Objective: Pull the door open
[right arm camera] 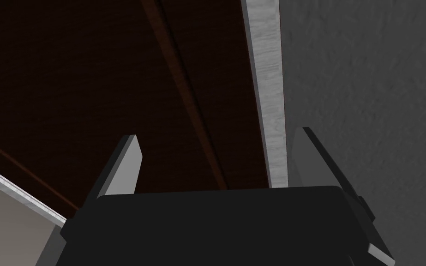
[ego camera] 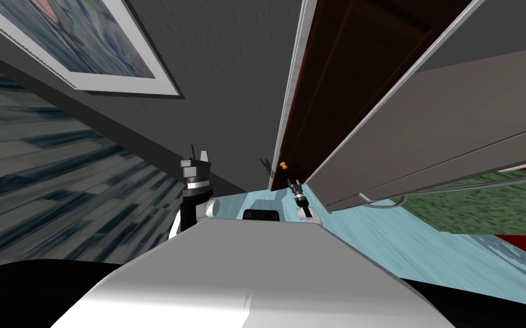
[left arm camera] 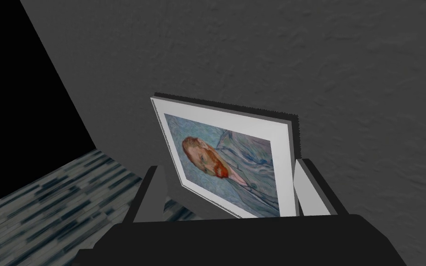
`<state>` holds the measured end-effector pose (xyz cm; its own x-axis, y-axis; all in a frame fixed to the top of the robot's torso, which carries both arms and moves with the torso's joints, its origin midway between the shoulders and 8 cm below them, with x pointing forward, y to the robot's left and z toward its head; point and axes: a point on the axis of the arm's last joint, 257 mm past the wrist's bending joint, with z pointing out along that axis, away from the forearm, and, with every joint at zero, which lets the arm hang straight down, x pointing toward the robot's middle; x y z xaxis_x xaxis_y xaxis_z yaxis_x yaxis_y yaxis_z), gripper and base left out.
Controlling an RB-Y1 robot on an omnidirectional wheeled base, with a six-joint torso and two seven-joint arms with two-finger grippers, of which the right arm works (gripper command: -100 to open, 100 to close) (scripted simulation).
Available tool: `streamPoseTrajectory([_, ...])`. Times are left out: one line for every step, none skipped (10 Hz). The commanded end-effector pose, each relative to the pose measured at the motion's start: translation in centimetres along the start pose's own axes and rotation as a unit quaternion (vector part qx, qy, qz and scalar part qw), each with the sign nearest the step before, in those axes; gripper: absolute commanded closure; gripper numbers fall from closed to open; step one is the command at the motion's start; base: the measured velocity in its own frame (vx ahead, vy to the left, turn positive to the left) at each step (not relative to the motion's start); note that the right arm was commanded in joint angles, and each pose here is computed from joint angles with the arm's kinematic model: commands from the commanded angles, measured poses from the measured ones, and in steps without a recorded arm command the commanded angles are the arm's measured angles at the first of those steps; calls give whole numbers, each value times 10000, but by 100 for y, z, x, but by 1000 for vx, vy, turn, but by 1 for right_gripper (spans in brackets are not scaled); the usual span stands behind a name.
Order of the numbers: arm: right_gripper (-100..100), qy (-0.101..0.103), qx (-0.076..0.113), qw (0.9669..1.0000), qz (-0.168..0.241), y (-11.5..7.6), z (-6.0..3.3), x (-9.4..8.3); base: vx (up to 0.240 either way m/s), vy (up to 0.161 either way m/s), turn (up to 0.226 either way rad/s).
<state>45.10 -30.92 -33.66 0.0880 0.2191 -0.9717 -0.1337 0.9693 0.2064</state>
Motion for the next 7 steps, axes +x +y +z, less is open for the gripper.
streamPoseTrajectory([-100,65,-20,9999,-128,-9,-19,65,98,-32,24])
streamPoseTrajectory([-100,105,-31,9997,-198,-14,-28,102,87,-19,20])
streamPoseTrajectory([-100,187,-55,9992,-337,-21,-47,176,107,-4,31])
streamPoseTrajectory([-100,227,-68,9989,-405,-25,-57,212,120,-11,23])
streamPoseTrajectory([-100,260,-79,9986,-460,-27,-66,242,104,-15,19])
streamPoseTrajectory([-100,292,-90,9982,-514,-29,-74,270,94,-17,16])
streamPoseTrajectory([-100,355,-113,9974,-621,-34,-92,327,104,-26,28])
